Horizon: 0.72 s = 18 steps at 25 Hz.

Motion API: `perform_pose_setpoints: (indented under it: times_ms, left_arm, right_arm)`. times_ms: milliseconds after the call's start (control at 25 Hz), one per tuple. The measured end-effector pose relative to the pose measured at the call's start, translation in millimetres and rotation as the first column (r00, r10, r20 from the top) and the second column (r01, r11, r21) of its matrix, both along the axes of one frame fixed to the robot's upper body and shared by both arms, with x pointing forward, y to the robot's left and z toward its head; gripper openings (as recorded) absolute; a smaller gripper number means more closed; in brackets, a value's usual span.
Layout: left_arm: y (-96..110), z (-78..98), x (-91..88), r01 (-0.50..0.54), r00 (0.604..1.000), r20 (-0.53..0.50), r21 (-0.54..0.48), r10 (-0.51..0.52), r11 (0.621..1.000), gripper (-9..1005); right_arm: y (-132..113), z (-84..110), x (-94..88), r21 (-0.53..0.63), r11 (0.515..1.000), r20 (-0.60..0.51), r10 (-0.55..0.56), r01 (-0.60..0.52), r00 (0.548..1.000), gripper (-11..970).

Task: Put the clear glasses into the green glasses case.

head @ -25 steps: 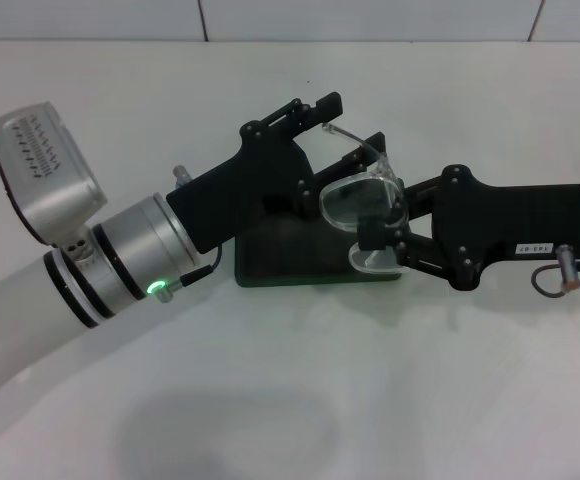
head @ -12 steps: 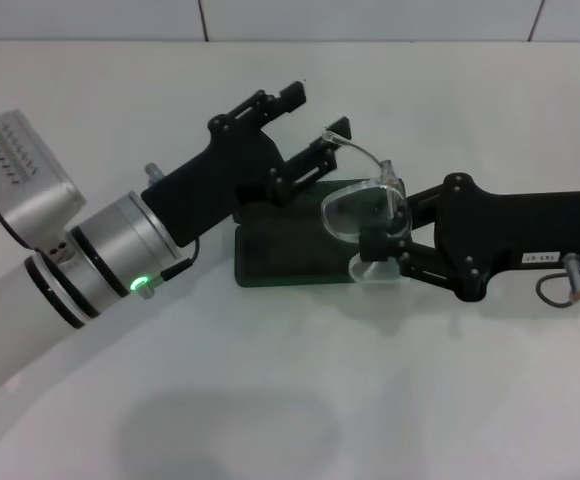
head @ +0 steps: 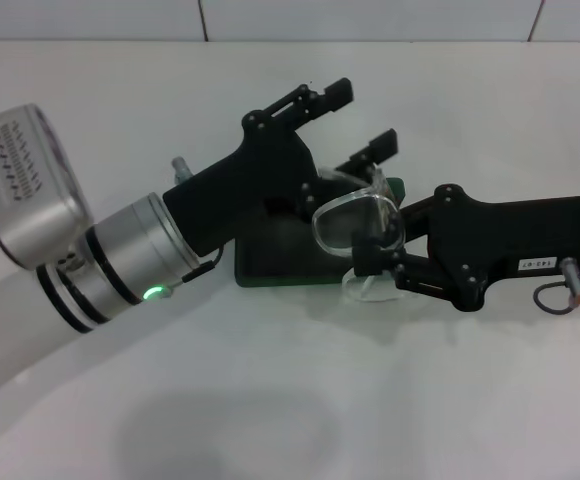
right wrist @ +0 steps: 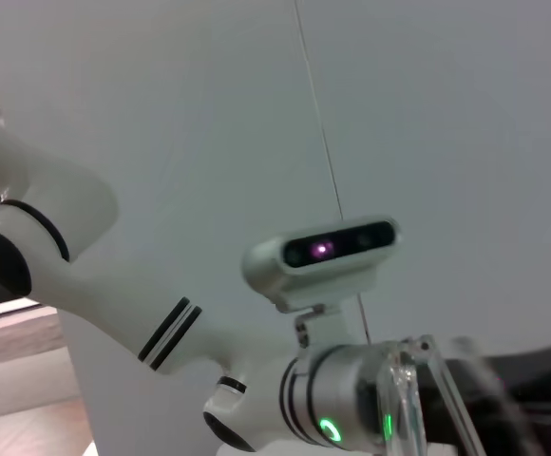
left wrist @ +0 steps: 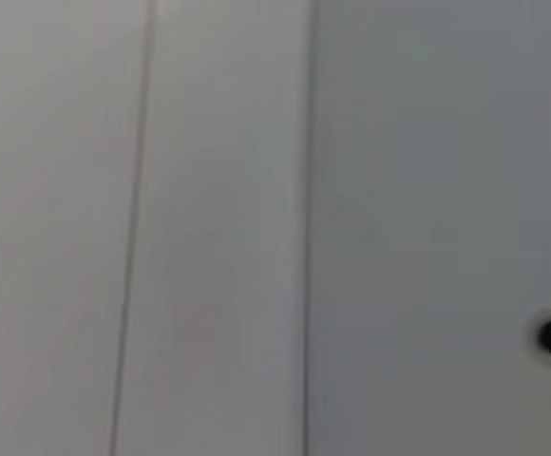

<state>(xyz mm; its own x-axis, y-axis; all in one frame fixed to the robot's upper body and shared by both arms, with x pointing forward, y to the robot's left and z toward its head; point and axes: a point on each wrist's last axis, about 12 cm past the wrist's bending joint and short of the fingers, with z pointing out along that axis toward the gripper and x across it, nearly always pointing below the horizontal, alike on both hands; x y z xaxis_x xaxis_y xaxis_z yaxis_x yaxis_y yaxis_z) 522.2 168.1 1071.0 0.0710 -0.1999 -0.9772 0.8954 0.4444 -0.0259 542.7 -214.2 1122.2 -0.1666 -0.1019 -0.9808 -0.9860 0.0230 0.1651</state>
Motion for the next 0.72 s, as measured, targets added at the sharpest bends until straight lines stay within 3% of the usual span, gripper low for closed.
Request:
perform_pose_setpoints:
  times_ms: [480, 600, 720]
  left_arm:
    - [0.2, 1.7, -0.2, 0.004, 0.999, 0.032, 0.002, -0.004, 1.0, 699]
    - [9.8, -2.3, 6.0, -0.096, 0.995, 0.029, 0.013, 0.096, 0.995, 699]
    - [34.1, -6.1, 11.2, -0.27, 0.963, -0.009, -0.034, 0.27, 0.962, 699]
  right_arm:
    - [-2.2, 1.9, 0.9, -0.012, 1.0, -0.028, 0.007, -0.007, 1.0, 123]
    - [-6.3, 5.0, 1.3, -0.017, 1.0, -0.017, 0.013, -0.013, 1.0, 123]
    - [-11.4, 10.8, 4.5, -0.029, 1.0, 0.0, 0.008, -0.008, 1.0, 123]
